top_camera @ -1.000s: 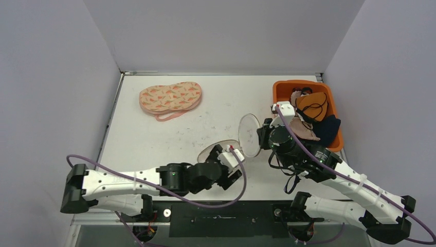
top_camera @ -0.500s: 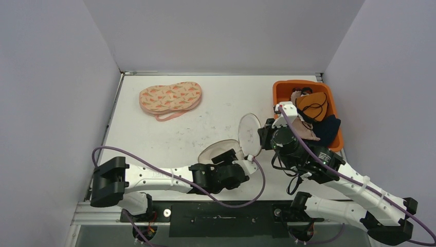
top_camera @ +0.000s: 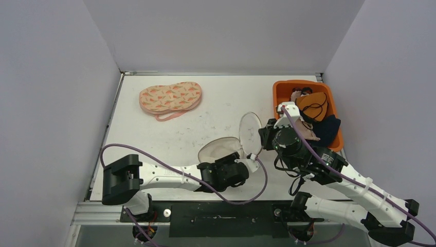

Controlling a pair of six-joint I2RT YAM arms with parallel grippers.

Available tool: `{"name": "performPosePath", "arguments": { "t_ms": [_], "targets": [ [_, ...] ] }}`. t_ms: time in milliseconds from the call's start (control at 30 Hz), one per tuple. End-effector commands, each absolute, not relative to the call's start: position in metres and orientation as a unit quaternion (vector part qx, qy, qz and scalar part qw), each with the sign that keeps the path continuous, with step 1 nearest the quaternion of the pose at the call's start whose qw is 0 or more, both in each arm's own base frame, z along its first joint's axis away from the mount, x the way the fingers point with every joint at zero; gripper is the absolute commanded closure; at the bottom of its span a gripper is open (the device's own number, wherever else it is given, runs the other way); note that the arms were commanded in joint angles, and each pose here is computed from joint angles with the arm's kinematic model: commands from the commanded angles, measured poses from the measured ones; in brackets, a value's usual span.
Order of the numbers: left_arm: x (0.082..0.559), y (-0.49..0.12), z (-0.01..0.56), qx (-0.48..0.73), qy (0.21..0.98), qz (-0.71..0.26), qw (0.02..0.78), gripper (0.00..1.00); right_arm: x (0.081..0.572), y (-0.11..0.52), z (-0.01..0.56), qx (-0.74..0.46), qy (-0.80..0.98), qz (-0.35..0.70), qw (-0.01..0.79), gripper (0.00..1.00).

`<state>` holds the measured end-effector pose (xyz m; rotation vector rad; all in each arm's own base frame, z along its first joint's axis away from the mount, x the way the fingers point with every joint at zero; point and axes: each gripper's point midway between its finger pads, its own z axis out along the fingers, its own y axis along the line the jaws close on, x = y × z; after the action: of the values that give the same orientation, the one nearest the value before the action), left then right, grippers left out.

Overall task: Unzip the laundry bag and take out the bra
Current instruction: Close the laundry bag at the center of the board.

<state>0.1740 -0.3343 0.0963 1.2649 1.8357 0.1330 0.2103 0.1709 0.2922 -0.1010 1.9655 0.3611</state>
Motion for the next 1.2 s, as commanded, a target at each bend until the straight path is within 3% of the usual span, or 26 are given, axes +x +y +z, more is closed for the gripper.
{"name": "performPosePath", "arguments": {
  "t_ms": [0, 533, 600, 767, 967, 1167],
  "targets": [
    [0.185, -0.348, 0.164, 0.440, 0.734, -0.001, 0.517, 0.61, 0.207, 0.170, 0.301, -0.034, 0.819, 0.170, 0.548, 0.95],
    [0.200, -0.325, 0.213, 0.372, 0.740, -0.020, 0.560, 0.55, 0.205, 0.169, 0.294, -0.034, 0.822, 0.171, 0.543, 0.95],
    [0.196, -0.327, 0.217, 0.380, 0.735, -0.040, 0.560, 0.50, 0.205, 0.169, 0.294, -0.033, 0.822, 0.171, 0.543, 0.95],
    [0.151, -0.356, 0.204, 0.445, 0.713, -0.148, 0.521, 0.26, 0.206, 0.169, 0.293, -0.031, 0.821, 0.171, 0.544, 0.95],
    [0.149, -0.380, 0.186, 0.425, 0.725, -0.174, 0.512, 0.24, 0.204, 0.175, 0.294, -0.027, 0.821, 0.189, 0.539, 0.95],
    [0.163, -0.390, 0.152, 0.427, 0.743, -0.130, 0.499, 0.24, 0.199, 0.178, 0.299, -0.025, 0.817, 0.214, 0.534, 0.95]
  ]
}}
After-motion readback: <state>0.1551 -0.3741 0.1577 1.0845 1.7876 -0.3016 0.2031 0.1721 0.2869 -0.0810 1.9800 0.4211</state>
